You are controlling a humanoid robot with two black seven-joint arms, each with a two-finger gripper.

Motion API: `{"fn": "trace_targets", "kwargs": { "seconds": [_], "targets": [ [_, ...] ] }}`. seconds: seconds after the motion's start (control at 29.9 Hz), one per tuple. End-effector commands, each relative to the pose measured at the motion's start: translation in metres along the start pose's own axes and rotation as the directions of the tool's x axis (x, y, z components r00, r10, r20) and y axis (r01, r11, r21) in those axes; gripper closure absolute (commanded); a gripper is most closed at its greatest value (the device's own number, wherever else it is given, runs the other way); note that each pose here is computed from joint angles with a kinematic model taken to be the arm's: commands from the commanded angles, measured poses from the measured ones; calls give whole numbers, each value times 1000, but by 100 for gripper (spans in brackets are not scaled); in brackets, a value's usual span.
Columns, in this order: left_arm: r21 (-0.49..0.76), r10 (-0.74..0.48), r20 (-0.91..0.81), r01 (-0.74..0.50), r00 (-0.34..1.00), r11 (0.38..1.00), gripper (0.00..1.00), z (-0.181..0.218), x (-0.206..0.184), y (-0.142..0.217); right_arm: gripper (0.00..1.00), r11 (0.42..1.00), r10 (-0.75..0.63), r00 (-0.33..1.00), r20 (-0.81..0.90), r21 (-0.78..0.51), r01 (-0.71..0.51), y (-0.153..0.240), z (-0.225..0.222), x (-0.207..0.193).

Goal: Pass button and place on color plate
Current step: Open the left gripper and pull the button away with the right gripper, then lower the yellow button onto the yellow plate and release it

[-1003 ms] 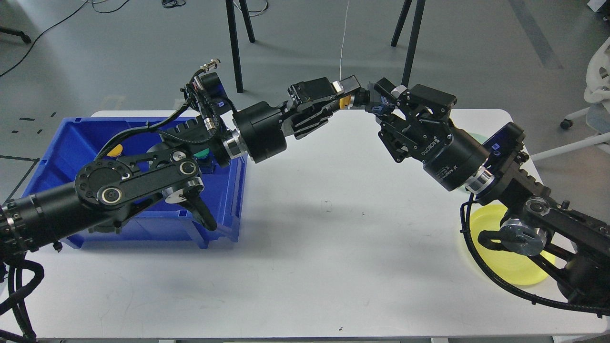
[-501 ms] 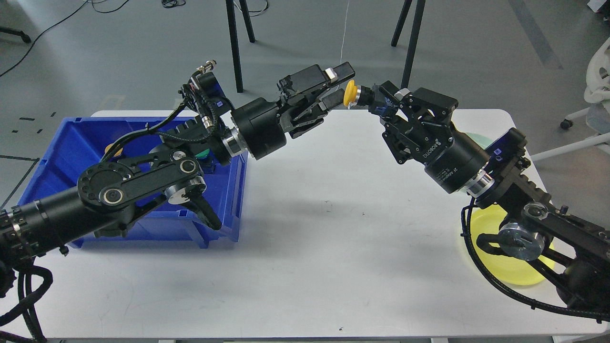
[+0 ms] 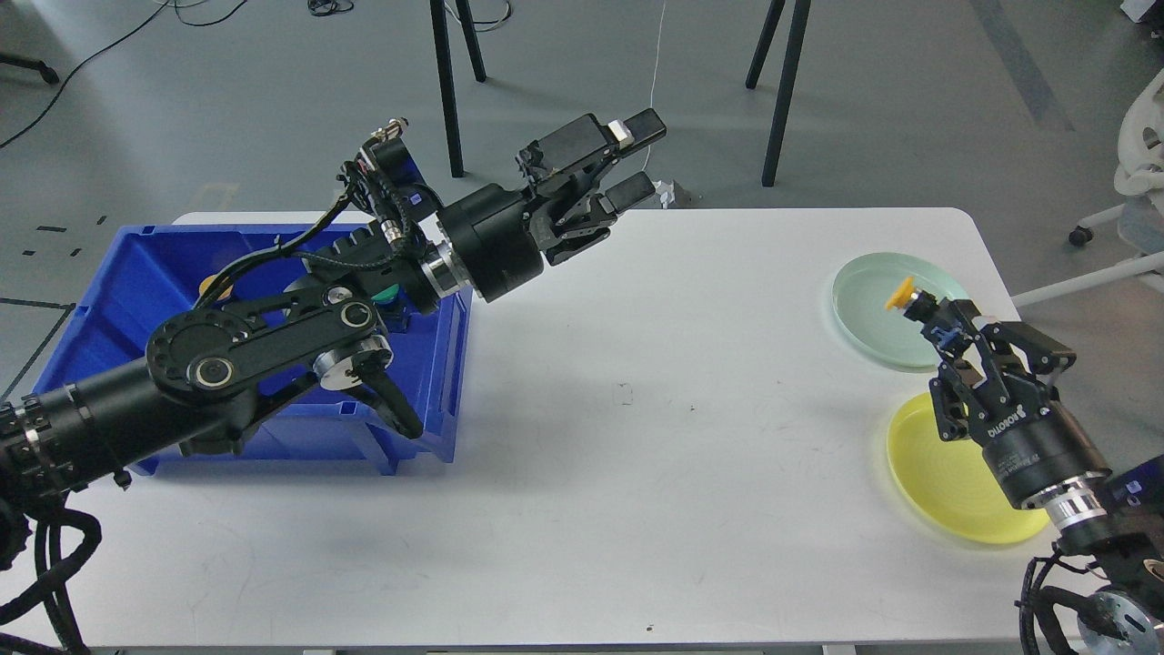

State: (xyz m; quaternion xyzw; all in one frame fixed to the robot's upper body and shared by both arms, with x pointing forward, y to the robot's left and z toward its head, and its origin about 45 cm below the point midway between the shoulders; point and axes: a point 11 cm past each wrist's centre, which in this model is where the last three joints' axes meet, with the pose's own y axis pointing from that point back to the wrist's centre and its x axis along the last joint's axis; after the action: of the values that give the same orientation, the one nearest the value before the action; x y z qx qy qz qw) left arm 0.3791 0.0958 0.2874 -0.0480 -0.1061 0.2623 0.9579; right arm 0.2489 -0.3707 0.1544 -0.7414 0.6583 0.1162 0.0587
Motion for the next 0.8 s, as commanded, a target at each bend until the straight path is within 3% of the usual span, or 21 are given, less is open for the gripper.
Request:
{"fn": "trace_targets", "kwargs": {
  "seconds": [0.0, 0.33, 0.47, 0.7, 0.77],
  "targets": [
    [1, 2, -5, -2, 1000, 1000, 8, -1, 1, 0, 95, 986, 148, 987, -57, -64, -151, 26, 19, 35],
    [-2, -5, -10, 5, 1000, 1000, 8, -1, -3, -3, 95, 932, 307, 934, -183, -142, -334, 50, 46, 81],
    [-4, -4, -11, 4, 1000, 1000, 8, -1, -3, -3, 94, 919, 314, 929, -195, -185, -349, 58, 62, 83],
    [-5, -5, -12, 4, 1000, 1000, 8, -1, -3, -4, 77, 919, 304, 934, -185, -200, -339, 59, 69, 77],
    [-5, -5, -12, 4, 1000, 1000, 8, -1, -3, -4, 77, 921, 291, 939, -184, -213, -327, 60, 73, 73]
  ]
}}
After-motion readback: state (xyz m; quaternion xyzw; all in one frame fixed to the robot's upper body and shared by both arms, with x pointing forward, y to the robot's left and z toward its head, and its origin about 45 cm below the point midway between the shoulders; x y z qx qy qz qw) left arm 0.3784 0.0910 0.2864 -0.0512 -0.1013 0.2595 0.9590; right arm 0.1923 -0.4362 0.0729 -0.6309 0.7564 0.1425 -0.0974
